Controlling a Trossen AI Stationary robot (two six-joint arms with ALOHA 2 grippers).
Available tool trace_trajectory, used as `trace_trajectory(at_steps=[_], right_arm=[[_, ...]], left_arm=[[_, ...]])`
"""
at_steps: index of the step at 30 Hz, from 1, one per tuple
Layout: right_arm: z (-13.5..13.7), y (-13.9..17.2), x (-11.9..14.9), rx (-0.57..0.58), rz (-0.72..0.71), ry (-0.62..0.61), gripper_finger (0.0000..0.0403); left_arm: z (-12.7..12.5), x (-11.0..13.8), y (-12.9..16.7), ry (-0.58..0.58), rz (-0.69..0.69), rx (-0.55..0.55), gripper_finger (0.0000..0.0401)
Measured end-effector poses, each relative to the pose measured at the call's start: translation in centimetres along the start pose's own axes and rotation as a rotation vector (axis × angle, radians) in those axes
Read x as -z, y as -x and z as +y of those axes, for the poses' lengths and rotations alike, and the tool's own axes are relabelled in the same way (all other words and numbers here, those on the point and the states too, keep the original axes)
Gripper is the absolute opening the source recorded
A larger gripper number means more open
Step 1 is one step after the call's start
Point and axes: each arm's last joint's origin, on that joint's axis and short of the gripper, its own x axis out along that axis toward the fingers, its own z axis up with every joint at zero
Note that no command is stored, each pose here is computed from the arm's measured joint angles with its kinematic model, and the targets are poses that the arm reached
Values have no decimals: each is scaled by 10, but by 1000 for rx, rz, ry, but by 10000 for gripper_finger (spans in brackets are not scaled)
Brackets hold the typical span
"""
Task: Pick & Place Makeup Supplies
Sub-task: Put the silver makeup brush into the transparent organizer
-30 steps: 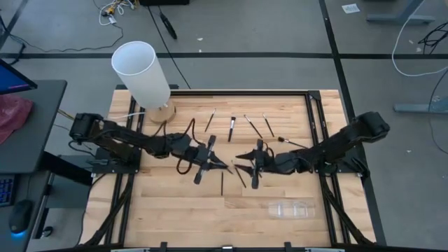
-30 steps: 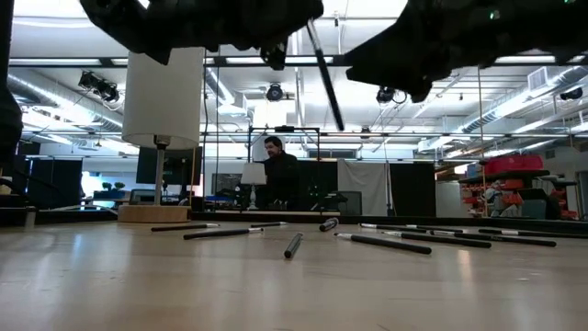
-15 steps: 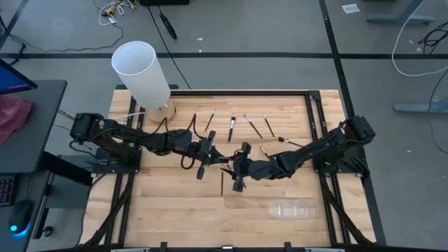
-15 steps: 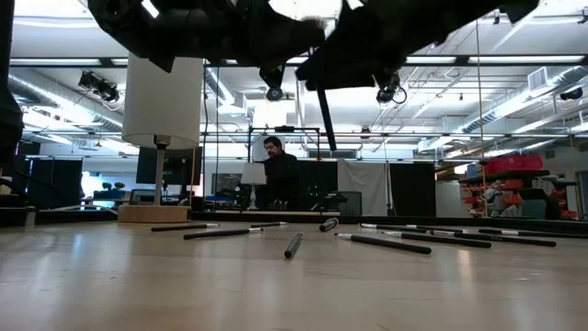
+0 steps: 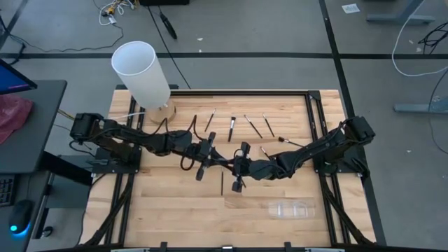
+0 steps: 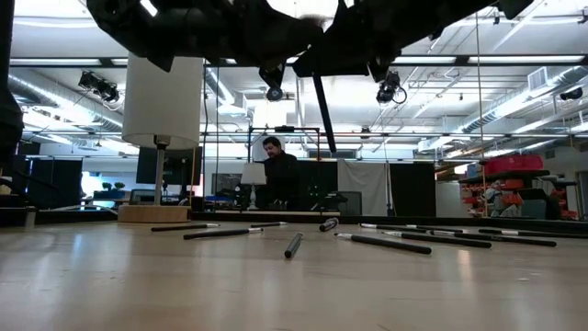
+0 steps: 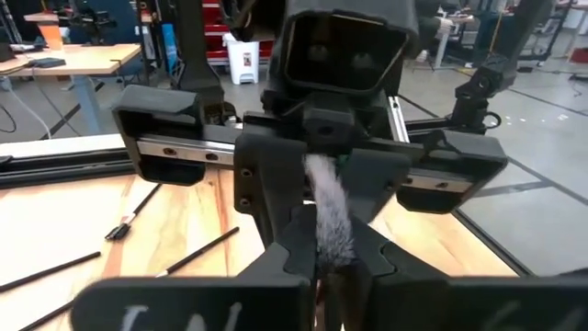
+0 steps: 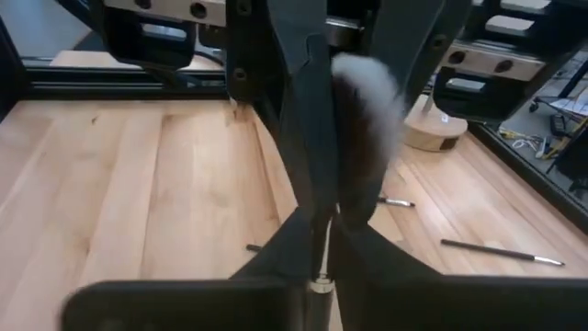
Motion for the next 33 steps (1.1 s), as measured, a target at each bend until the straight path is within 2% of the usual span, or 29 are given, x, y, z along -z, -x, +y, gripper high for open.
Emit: trace_trajectory(at_steps=[3, 7, 11, 15, 19, 23, 28, 33], right_arm=[[0, 0, 1, 3, 13, -23, 16], [5, 5, 4, 61, 14, -61, 23], [14, 19, 13, 144, 5, -102, 15], [25, 48, 7, 172, -37, -205, 16], [38, 90, -6, 112, -98, -301, 15], [54, 131, -11, 7, -121, -382, 15], [72, 168, 3, -62, -91, -471, 15], [83, 193, 20, -110, -39, -508, 15]], left_arm=[[-1, 0, 0, -7, -6, 31, 55], [2, -6, 6, -9, -9, 63, 111], [6, -13, 22, 13, 68, 29, 168], [8, -15, 39, 27, 179, -62, 201], [3, -3, 46, -9, 213, -134, 209], [-5, 17, 47, -12, 192, -146, 210], [-15, 40, 49, -20, 155, -131, 210], [-16, 42, 51, -23, 122, -131, 210]])
